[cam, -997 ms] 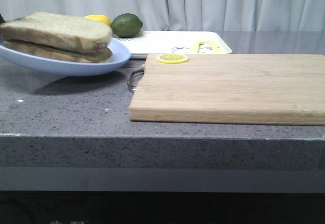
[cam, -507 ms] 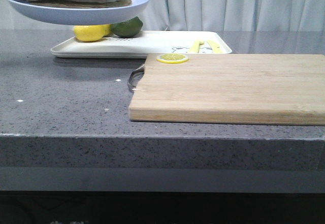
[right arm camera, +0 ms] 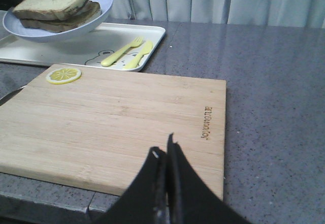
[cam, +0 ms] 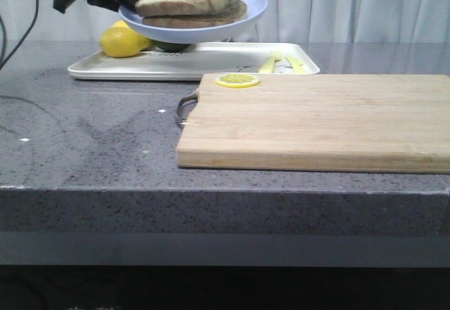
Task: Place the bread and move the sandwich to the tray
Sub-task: 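Lift the plate with the left gripper and carry it over the white tray, then lower the plate onto the tray and open the left gripper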
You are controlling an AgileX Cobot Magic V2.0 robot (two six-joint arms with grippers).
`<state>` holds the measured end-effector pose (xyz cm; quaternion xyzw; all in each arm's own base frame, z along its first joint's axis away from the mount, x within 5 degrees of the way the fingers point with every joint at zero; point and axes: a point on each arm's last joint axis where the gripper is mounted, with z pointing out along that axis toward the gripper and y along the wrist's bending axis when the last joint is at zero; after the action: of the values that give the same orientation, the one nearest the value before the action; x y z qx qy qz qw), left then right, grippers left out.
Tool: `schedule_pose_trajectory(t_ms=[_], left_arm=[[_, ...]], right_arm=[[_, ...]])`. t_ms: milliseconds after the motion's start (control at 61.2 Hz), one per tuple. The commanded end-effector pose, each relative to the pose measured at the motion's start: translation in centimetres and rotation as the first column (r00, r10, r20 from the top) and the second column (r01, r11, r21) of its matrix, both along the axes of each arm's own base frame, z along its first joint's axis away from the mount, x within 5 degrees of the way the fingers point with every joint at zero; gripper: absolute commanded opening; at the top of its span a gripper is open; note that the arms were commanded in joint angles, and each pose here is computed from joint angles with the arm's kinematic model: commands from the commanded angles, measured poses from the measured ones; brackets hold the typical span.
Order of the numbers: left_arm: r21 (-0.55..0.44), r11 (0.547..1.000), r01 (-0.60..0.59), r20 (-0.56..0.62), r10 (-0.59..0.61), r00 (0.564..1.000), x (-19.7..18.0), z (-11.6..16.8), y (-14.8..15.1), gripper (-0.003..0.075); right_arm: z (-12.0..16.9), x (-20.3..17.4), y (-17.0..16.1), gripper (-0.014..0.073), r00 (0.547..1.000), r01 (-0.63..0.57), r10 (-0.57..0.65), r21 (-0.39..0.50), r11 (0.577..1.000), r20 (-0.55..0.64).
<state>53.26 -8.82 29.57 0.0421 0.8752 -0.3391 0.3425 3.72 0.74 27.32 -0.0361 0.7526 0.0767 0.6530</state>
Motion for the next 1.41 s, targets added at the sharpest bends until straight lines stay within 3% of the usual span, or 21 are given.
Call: schedule_pose_trajectory(t_ms=[0,245,425,556,686,817,899,1013,1177,1389], left_arm=[[-0.141,0.990,-0.011,0.105,0.026,0.994,-0.8,5.0,-0.4,-0.0018],[-0.129,0.991,0.026,0.022,-0.023,0.999,-0.1,2.0,-1.1,-0.0018],[-0.046,0.999,0.009,0.035,-0.008,0.999,0.1,1.5,-1.4,-0.0003],[-0.034,0.999,-0.007,0.050,0.008,0.999,0.2,1.5,-1.3,0.0123],[-0.042,0.999,-0.025,0.072,0.028,0.997,0.4,1.6,-1.2,0.0312],[-0.047,0.999,-0.019,0.102,0.024,0.995,0.2,2.7,-1.2,0.0396],[-0.043,0.999,0.010,0.134,-0.004,0.991,-0.5,4.5,-0.9,0.0380],[-0.028,0.999,0.040,0.213,-0.033,0.977,-1.9,7.5,-0.5,0.0286],[-0.002,0.998,0.060,0.329,-0.056,0.943,-4.1,11.2,-0.4,-0.0017],[0.014,0.996,0.088,0.312,-0.088,0.946,-4.9,11.8,-0.5,-0.0019]], right_arm=[[1.4,0.0,-0.1,-0.0076,0.996,0.010,-0.010,0.004,1.000,0.091],[1.4,0.0,-0.1,-0.0076,0.996,0.010,-0.010,0.004,1.000,0.091],[1.3,0.1,-0.1,-0.0076,0.996,0.010,-0.010,0.005,1.000,0.094],[1.3,0.1,-0.1,-0.0076,0.996,0.010,-0.010,0.005,1.000,0.094],[1.3,0.1,-0.1,-0.0076,0.995,0.010,-0.011,0.005,1.000,0.095],[1.3,0.1,-0.1,-0.0076,0.995,0.010,-0.011,0.005,1.000,0.095],[1.3,0.1,-0.1,-0.0076,0.995,0.010,-0.011,0.005,1.000,0.096],[1.3,0.1,-0.1,-0.0076,0.995,0.010,-0.011,0.005,1.000,0.097],[1.3,0.1,-0.1,-0.0076,0.995,0.010,-0.011,0.005,1.000,0.096],[1.3,0.1,-0.1,-0.0076,0.995,0.010,-0.011,0.005,1.000,0.097]])
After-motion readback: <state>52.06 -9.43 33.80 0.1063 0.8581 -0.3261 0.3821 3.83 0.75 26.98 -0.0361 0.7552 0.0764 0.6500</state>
